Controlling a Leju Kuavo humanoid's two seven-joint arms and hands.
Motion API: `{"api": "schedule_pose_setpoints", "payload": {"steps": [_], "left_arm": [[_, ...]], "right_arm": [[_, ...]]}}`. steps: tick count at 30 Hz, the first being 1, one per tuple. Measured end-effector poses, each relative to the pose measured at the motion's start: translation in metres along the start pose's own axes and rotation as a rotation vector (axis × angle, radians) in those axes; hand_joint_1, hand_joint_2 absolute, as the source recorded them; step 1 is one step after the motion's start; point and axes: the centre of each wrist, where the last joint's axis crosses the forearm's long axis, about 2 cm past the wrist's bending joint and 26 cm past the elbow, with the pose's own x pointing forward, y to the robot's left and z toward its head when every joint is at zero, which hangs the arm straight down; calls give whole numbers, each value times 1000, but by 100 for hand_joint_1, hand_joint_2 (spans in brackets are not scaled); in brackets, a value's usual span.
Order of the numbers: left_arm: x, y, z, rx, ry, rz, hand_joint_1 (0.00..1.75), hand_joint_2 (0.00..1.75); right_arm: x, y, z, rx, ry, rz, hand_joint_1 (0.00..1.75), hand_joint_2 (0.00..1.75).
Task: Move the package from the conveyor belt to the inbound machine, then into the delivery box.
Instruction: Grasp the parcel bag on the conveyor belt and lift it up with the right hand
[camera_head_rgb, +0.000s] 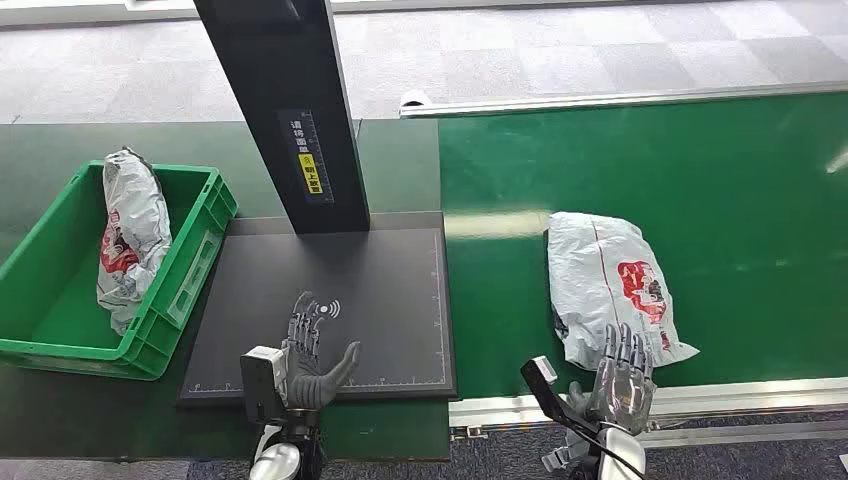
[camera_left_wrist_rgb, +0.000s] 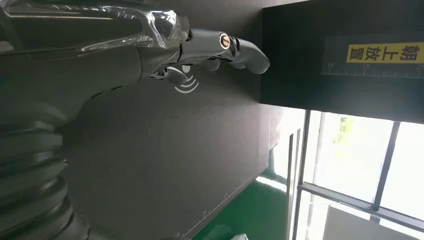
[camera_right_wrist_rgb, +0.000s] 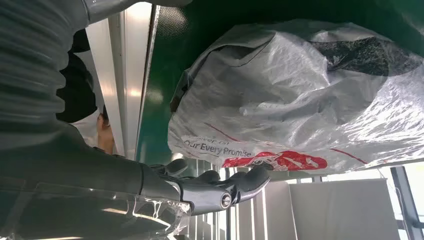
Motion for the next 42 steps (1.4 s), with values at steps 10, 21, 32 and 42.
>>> {"api": "schedule_pose_setpoints", "payload": {"steps": [10, 21, 32, 42], "left_arm": [[1, -8, -8, -46, -5, 7, 0, 175], [0, -13, -14, -71, -5, 3, 0, 175], [-2, -14, -16, -78, 5, -3, 0, 175], [-4, -14, -16, -77, 3, -8, 0, 175]], "right_arm": [[-10, 4, -17, 59, 88, -168, 0, 175], [-12, 8, -24, 109, 134, -229, 175, 175], [-24, 7, -26, 99, 128, -232, 175, 175], [-25, 6, -27, 78, 64, -245, 175, 175]]}}
